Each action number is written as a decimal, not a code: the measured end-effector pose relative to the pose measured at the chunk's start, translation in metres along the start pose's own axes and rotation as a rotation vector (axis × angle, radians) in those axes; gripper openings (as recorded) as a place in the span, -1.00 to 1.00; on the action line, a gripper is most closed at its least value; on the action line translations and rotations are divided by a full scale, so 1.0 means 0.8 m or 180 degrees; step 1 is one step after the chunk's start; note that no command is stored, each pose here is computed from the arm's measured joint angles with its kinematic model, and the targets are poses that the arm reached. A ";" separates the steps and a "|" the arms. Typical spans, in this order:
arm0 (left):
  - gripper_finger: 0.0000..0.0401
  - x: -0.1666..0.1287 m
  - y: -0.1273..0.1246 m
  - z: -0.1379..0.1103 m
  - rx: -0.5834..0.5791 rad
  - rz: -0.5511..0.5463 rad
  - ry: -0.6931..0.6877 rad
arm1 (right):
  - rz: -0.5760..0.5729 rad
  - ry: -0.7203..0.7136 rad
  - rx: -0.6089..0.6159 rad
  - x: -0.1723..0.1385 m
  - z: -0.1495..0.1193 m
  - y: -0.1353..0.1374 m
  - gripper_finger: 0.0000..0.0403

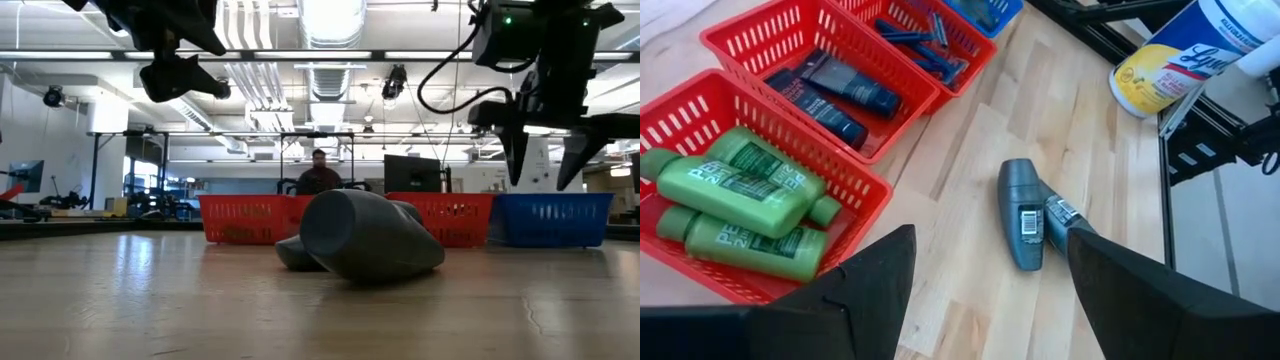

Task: Pick & Place Travel size toiletries
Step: Put the gray deodorant in the blue bin

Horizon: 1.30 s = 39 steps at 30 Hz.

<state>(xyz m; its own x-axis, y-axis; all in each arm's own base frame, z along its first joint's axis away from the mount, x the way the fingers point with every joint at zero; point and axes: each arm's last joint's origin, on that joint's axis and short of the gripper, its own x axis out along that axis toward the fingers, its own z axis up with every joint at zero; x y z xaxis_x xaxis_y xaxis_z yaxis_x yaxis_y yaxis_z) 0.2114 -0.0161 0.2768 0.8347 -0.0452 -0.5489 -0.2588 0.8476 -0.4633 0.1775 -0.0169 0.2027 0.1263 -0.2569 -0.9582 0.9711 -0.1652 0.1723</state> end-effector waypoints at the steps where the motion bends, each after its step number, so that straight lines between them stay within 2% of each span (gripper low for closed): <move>1: 0.32 0.000 0.000 0.000 0.0000 -0.0013 0.0010 | -0.0026 0.0011 -0.0016 0.002 -0.001 0.001 0.35; 5: 0.32 0.000 -0.002 -0.001 0.0001 -0.0149 0.0105 | -0.0016 -0.0042 -0.0215 -0.004 0.000 0.007 0.55; 10: 0.32 0.002 -0.003 -0.004 -0.0030 -0.0222 0.0201 | 0.0178 -0.0123 -0.0779 -0.028 0.004 0.022 0.74; 16: 0.31 0.021 -0.012 -0.013 -0.0170 -0.0094 0.0508 | 0.0281 -0.0097 -0.1286 -0.054 0.005 0.032 0.80; 19: 0.31 0.023 -0.025 -0.020 -0.0027 -0.0024 0.0769 | 0.0659 0.0080 -0.2013 -0.067 -0.006 0.044 0.76; 23: 0.31 0.020 -0.041 -0.030 0.0355 0.0001 0.0963 | 0.1559 0.0236 -0.3221 -0.085 -0.036 0.069 0.67; 27: 0.31 0.017 -0.048 -0.035 0.0379 -0.0017 0.0991 | 0.1895 0.0215 -0.4006 -0.084 -0.070 0.095 0.57; 30: 0.31 0.017 -0.047 -0.037 0.0246 0.0033 0.0992 | 0.1840 0.0246 -0.4616 -0.070 -0.095 0.120 0.54; 32: 0.31 0.017 -0.046 -0.038 0.0198 0.0050 0.1000 | 0.1663 0.0293 -0.4976 -0.059 -0.110 0.136 0.54; 36: 0.31 0.017 -0.046 -0.038 0.0158 0.0055 0.0998 | 0.1228 0.0475 -0.5452 -0.040 -0.126 0.160 0.57; 39: 0.31 0.017 -0.046 -0.037 0.0147 0.0096 0.0965 | 0.1247 0.0442 -0.5855 -0.028 -0.141 0.178 0.58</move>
<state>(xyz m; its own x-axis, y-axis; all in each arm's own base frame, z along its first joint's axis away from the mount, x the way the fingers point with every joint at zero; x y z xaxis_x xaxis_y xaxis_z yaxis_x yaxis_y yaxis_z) 0.2179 -0.0635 0.2654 0.6421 -0.1695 -0.7477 -0.2531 0.8738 -0.4154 0.3356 0.0726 0.2230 0.2866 0.0617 -0.9561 -0.1470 0.9889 0.0198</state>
